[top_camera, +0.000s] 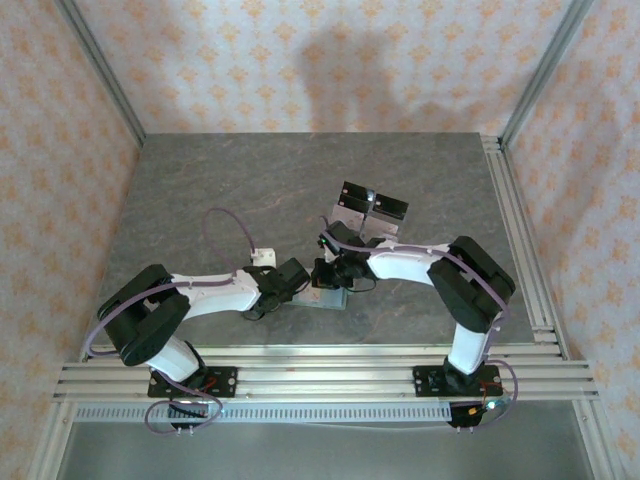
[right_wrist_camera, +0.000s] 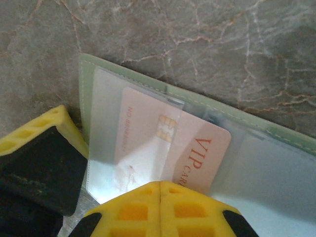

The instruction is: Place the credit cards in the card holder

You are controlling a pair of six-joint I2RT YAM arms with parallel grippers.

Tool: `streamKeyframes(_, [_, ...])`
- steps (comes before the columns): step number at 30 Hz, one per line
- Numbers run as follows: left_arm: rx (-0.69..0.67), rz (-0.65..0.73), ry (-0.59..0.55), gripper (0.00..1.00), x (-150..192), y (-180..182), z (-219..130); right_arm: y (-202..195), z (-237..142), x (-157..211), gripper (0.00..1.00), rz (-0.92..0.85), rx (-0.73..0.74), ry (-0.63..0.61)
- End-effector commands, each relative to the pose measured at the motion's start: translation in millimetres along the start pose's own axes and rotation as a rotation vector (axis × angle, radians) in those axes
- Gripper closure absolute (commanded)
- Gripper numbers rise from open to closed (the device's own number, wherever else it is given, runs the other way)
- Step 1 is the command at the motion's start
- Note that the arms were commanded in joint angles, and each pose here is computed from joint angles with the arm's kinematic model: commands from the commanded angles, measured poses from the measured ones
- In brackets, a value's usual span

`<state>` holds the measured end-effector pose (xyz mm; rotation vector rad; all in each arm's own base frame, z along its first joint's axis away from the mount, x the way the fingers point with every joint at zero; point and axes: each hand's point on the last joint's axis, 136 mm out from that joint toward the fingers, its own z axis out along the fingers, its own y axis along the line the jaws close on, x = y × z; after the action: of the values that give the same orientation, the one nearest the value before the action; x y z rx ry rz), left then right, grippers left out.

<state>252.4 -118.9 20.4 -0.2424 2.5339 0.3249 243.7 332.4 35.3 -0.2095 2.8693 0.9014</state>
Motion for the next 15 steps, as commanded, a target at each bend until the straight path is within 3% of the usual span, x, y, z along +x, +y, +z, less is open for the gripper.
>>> streamKeyframes(1, [-0.068, 0.047, 0.066, 0.00, 21, 18, 12, 14, -20, -11, 0.94, -0.030, -0.016, -0.067])
streamKeyframes(6, [-0.067, 0.049, 0.066, 0.00, 22, 18, 12, -3, -34, -4, 0.93, -0.026, 0.060, -0.092])
streamKeyframes(15, [-0.071, 0.052, 0.066, 0.00, 22, 19, 12, -30, -21, 5, 0.93, -0.008, 0.155, -0.065])
